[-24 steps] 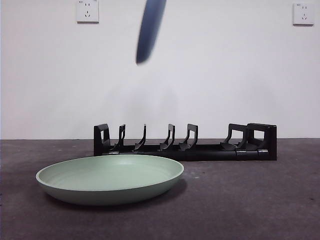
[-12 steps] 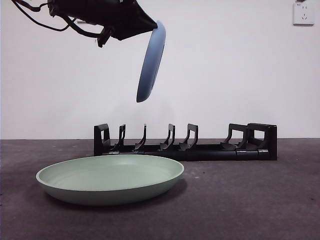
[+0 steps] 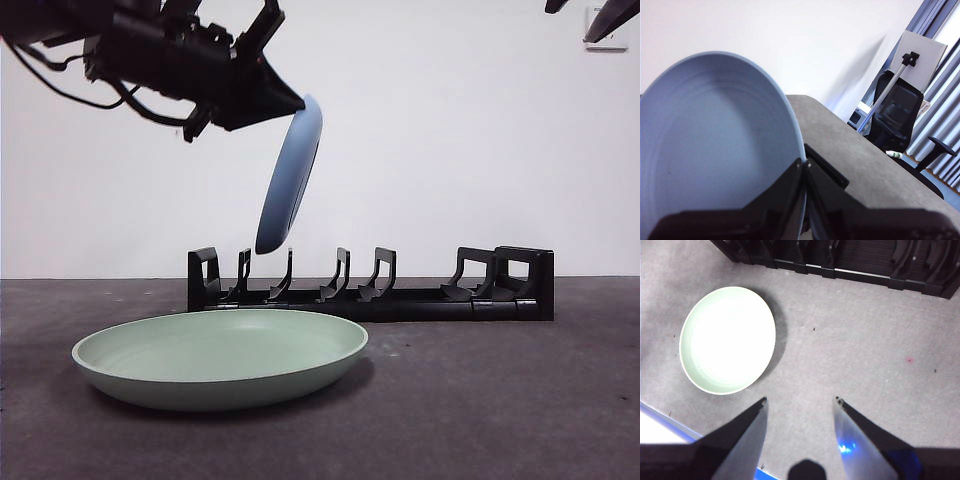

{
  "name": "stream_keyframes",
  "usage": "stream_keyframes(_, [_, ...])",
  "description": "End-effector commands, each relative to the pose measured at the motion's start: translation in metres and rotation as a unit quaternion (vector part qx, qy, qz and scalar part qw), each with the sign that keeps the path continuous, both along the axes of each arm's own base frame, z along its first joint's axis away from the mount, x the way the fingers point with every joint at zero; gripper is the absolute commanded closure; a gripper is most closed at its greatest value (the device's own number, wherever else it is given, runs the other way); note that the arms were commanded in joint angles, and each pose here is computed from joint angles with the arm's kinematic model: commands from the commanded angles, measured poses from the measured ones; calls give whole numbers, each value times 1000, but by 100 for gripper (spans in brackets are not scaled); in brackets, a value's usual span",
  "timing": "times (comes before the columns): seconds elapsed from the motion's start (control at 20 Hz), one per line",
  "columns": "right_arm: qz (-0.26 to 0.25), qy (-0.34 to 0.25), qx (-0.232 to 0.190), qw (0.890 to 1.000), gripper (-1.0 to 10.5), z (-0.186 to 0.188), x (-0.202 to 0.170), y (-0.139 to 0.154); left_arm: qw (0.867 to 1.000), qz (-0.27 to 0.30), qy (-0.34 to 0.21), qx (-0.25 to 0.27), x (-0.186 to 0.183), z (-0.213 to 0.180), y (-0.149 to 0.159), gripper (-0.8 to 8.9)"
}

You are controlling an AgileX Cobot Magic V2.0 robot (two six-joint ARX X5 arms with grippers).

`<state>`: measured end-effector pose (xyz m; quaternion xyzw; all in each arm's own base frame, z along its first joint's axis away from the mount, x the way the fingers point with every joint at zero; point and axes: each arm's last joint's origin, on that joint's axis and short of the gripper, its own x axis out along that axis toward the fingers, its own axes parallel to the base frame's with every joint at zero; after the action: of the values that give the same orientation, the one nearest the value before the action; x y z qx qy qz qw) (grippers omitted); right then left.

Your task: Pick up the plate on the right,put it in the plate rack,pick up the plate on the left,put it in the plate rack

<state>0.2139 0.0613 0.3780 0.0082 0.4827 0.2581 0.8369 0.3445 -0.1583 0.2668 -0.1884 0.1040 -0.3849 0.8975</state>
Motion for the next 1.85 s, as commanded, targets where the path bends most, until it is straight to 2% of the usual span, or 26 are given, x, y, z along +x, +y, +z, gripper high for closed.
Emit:
stream_keyframes(0.05, [6, -6, 0, 1000, 725, -2, 1, 1, 1000, 2, 0, 2, -1, -9, 2, 822])
stream_keyframes(0.55, [8, -17, 6, 1000, 725, -1, 3, 1, 997, -3, 46, 56, 4, -49, -1, 822])
stream_keyframes(0.7, [8, -21, 7, 1000, 725, -1, 4, 1, 995, 4, 50, 82, 3, -54, -2, 822])
stream_keyframes(0.9, [8, -21, 6, 1000, 725, -1, 5, 2, 993, -3, 71, 92, 2, -58, -2, 811])
stream_keyframes(0.95, [8, -21, 6, 1000, 725, -1, 5, 2, 993, -5, 72, 92, 2, -58, -2, 778])
stream_keyframes(1.05, [8, -20, 6, 1000, 725, -1, 5, 2, 994, -23, 69, 86, 2, -55, -3, 576])
stream_keyframes(1.1, [8, -20, 6, 1000, 725, -1, 5, 2, 994, -38, 67, 82, 3, -52, -4, 554])
stream_keyframes(1.3, [8, -20, 6, 1000, 725, -1, 5, 2, 994, -69, 53, 71, 5, -35, -7, 554])
stream_keyframes(1.5, [8, -23, 7, 1000, 725, -1, 5, 2, 993, -93, 24, 64, -8, 3, -2, 553])
stream_keyframes(1.7, [8, -33, 10, 999, 725, -1, 9, 3, 988, -95, -42, 112, -41, 57, 12, 552])
stream_keyframes(1.85, [6, -27, 12, 1000, 725, -4, 15, 4, 976, -107, -81, 169, -76, 93, 27, 553])
